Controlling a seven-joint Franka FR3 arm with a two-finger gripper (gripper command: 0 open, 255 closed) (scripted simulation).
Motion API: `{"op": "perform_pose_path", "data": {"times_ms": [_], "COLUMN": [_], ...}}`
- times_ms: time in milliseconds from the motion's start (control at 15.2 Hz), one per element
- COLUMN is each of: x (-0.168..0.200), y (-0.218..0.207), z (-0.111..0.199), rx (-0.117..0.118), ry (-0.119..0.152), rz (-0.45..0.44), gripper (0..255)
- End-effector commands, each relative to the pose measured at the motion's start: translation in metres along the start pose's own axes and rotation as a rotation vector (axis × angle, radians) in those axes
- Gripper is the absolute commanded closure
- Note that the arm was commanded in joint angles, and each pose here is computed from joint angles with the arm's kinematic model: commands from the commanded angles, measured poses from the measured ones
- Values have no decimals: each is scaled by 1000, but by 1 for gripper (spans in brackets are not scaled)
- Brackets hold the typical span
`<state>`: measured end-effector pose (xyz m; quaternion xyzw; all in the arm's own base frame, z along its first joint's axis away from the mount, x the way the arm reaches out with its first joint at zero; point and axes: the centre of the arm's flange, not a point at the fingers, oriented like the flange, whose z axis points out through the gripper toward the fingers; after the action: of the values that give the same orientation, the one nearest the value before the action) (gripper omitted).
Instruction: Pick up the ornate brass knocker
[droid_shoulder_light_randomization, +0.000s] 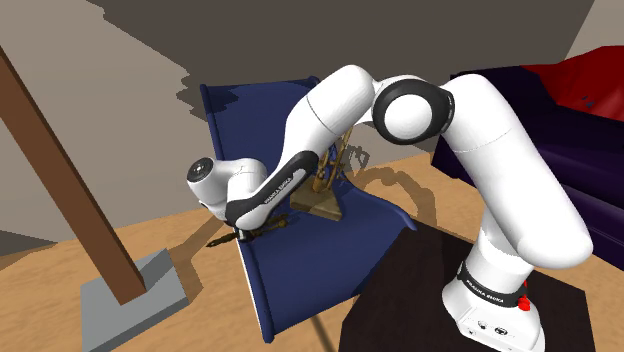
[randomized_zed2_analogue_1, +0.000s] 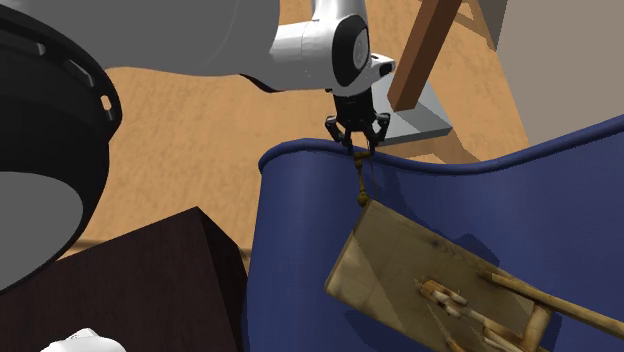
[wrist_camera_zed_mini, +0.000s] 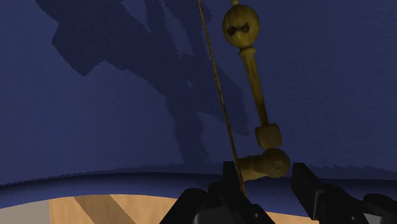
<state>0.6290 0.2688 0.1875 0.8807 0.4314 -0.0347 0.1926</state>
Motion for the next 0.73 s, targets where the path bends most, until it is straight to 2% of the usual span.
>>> {"op": "perform_pose_path", "data": {"times_ms": [0, 396, 660], "x": [0, 0, -4], "y": [-1, 0, 6], "z": [2, 2, -18], "rx": [1, 1, 1], "ry": [-2, -2, -2], "rz": [-1, -1, -1], "gripper": [255, 255, 255]}}
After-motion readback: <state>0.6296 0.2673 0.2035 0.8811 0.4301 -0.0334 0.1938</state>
